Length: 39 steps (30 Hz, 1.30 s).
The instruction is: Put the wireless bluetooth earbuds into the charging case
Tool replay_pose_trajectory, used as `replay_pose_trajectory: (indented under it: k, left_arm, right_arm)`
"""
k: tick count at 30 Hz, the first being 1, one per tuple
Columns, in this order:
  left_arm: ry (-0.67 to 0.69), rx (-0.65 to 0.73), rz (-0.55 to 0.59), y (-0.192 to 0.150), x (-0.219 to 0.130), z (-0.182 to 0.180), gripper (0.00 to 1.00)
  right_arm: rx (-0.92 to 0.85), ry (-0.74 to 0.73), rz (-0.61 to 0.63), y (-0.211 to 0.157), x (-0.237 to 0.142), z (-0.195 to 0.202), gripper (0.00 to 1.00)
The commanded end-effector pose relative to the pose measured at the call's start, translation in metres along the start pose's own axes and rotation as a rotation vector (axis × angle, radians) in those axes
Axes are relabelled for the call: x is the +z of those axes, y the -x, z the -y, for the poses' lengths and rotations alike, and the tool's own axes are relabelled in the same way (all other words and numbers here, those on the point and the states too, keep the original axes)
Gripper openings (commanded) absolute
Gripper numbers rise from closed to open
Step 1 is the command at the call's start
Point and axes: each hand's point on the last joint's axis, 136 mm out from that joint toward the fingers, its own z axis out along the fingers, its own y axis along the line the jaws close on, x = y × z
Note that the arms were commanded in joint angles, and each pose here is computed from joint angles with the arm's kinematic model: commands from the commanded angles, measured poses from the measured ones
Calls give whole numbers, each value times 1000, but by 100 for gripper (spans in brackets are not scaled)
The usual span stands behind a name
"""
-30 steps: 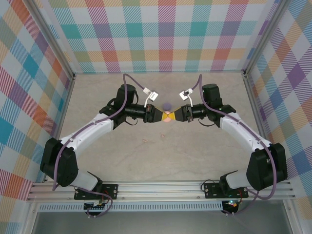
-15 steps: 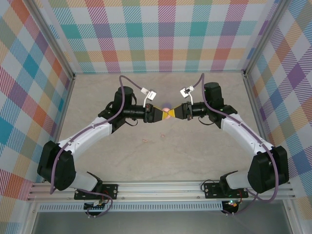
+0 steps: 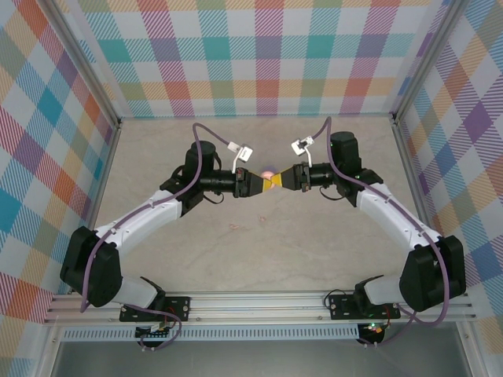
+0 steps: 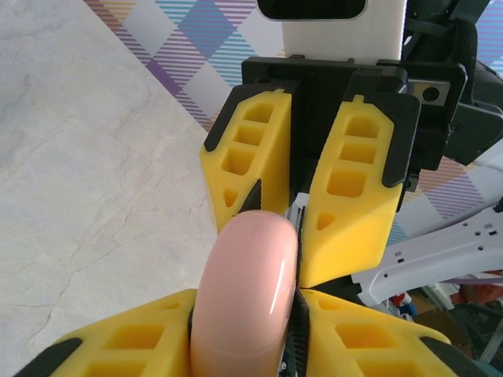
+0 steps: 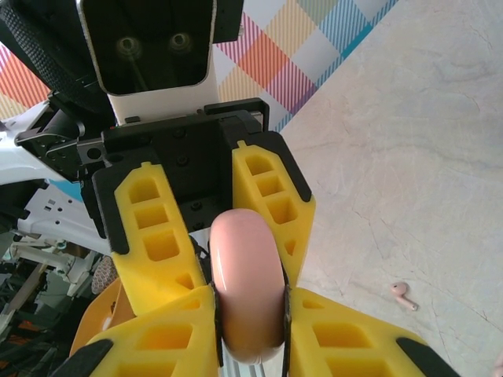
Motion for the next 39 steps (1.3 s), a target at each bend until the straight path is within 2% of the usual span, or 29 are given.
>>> replay_pose_trajectory:
  k: [1,6,11,13,18,21,23,28,39]
  left_arm:
    - [-49,60,21,5,1,22,27]
    - [-45,67,21,5,0,24,14]
    - [15,125,14,2,-6,21,15]
    - [50,157,7,2,-8,17,15]
    - [117,278,32,9,-12,11,15]
    - [185,423,136,17,-21,7,15]
    - [177,517,161,17,-25,14,17]
    - [118,567,135,16,-21,23,19]
    - [48,676,81,-2,-14,36,17]
  right_arm:
    - [-46,24,14,2,-2,-12,22]
    - [-48,13,18,3,-4,-13,25]
    - [-55,-99,48,5,-13,-11,48]
    - [-51,-156,57,4,-17,-8,54]
    - [-54,-197,63,1,-25,-15,57]
    - [-57,-220,59,-2,-28,-19,58]
    - [-59,-220,49,-5,-28,-24,59]
    - [-74,-262,12,-11,-22,-27,60]
    - [-95,-290,-22,-9,-7,-26,62]
